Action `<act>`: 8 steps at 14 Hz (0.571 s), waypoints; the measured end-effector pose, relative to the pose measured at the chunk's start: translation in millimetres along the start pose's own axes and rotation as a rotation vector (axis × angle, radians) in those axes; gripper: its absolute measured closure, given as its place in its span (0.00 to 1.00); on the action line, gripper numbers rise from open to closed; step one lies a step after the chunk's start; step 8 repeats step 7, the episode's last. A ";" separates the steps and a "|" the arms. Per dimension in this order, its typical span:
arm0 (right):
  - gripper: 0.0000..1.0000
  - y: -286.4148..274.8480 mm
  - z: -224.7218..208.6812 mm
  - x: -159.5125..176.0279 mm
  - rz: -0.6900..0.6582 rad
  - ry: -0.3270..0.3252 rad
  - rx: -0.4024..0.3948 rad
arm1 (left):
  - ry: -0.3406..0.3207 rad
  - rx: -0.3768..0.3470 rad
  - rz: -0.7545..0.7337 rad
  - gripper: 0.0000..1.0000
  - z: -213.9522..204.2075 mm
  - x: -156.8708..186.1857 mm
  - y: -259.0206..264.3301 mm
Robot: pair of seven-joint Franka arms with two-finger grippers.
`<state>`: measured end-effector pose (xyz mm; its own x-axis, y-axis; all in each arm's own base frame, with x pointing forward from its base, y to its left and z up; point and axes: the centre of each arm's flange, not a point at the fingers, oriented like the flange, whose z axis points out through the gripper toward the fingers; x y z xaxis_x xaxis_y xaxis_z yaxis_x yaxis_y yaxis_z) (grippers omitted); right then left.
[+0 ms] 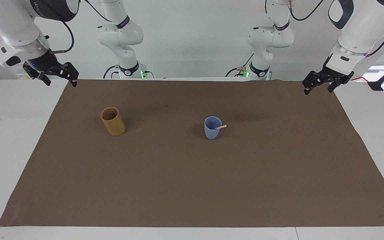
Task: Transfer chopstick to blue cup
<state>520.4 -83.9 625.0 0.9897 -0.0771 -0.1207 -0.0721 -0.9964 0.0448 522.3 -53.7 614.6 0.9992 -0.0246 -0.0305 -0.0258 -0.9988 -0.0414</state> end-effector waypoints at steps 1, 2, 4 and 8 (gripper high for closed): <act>0.00 -0.5 0.1 -0.4 0.022 -0.003 0.000 | 0.000 0.000 0.001 0.00 -0.1 0.0 0.0; 0.00 -0.7 0.5 -0.8 0.033 -0.008 0.000 | 0.001 0.000 0.001 0.00 -0.4 0.0 0.0; 0.00 -1.1 1.5 -0.5 0.042 -0.008 0.000 | 0.000 0.000 0.004 0.00 -0.5 -0.3 0.4; 0.00 -1.2 2.7 1.0 0.042 -0.003 0.000 | -0.006 0.001 0.009 0.00 -0.2 -1.2 2.2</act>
